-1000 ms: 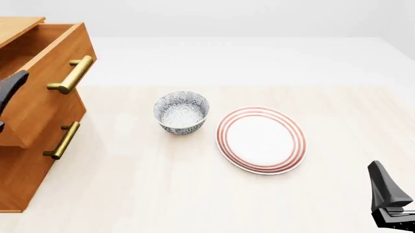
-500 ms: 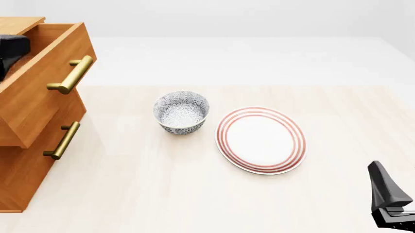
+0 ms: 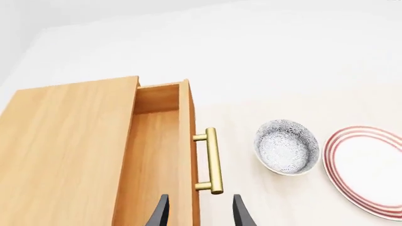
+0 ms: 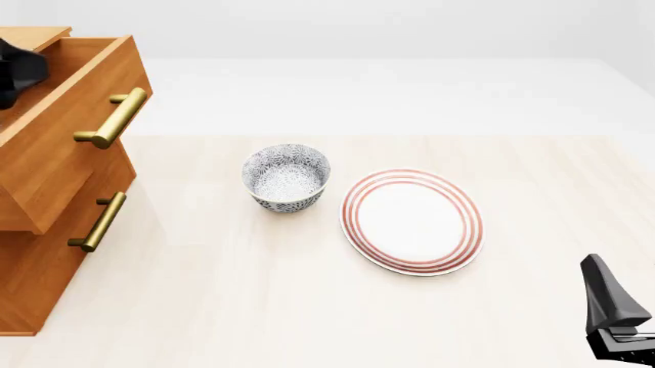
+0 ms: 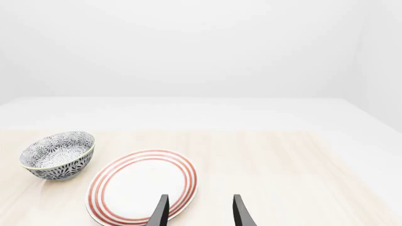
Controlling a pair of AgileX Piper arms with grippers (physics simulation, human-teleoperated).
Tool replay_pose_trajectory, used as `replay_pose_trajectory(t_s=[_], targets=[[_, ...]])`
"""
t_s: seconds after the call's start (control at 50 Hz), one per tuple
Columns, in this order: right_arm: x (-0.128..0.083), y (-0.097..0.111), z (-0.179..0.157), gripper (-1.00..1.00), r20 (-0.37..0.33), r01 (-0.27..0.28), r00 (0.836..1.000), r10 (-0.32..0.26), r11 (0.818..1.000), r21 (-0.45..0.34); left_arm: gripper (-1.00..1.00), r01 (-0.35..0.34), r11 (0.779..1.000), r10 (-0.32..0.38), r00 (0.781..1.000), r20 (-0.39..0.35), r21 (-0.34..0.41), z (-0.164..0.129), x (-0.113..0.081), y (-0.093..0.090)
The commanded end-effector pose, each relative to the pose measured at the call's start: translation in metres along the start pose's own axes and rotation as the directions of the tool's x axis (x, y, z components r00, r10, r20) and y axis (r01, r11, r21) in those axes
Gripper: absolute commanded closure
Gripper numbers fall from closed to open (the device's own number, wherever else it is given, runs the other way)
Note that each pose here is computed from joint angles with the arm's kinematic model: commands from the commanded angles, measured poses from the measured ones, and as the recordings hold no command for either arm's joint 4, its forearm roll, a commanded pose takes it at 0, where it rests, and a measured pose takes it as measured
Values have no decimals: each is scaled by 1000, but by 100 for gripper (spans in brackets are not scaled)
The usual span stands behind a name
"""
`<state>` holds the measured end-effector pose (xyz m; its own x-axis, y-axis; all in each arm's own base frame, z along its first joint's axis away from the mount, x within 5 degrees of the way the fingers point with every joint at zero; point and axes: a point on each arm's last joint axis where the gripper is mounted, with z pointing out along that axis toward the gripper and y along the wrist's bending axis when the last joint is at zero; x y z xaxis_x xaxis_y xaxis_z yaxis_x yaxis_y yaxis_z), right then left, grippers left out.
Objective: Open the top drawer of the cabinet.
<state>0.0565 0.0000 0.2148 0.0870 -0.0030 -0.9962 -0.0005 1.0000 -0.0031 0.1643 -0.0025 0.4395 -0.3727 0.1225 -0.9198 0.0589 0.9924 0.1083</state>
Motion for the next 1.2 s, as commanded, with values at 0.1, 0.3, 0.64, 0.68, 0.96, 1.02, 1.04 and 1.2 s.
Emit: replay_pose_trajectory(t_s=[0.1,0.3,0.64,0.68,0.96,1.02,1.04,1.2], targets=[[0,0,0,-100,-1,-3,1000,3,1000,0,-100,86,996,-87,996,-32,-30,11,9,5],[0,0,0,-100,-1,-3,1000,3,1000,0,-100,127,992,-128,991,-35,-27,25,19,3],[0,0,0,-100,-1,-3,1000,3,1000,0,-100,156,987,-157,987,-38,-36,39,32,4],[0,0,0,-100,-1,-3,1000,3,1000,0,-100,159,987,-160,986,-41,-35,41,33,3],[0,0,0,-100,-1,-3,1000,3,1000,0,-100,170,985,-171,983,-63,-31,54,46,1],[0,0,0,-100,-1,-3,1000,3,1000,0,-100,171,985,-173,983,-65,-36,54,47,2],[0,0,0,-100,-1,-3,1000,3,1000,0,-100,173,984,-175,982,-68,-33,56,48,1],[0,0,0,-100,-1,-3,1000,3,1000,0,-100,174,984,-176,981,-81,-29,64,53,-1]])
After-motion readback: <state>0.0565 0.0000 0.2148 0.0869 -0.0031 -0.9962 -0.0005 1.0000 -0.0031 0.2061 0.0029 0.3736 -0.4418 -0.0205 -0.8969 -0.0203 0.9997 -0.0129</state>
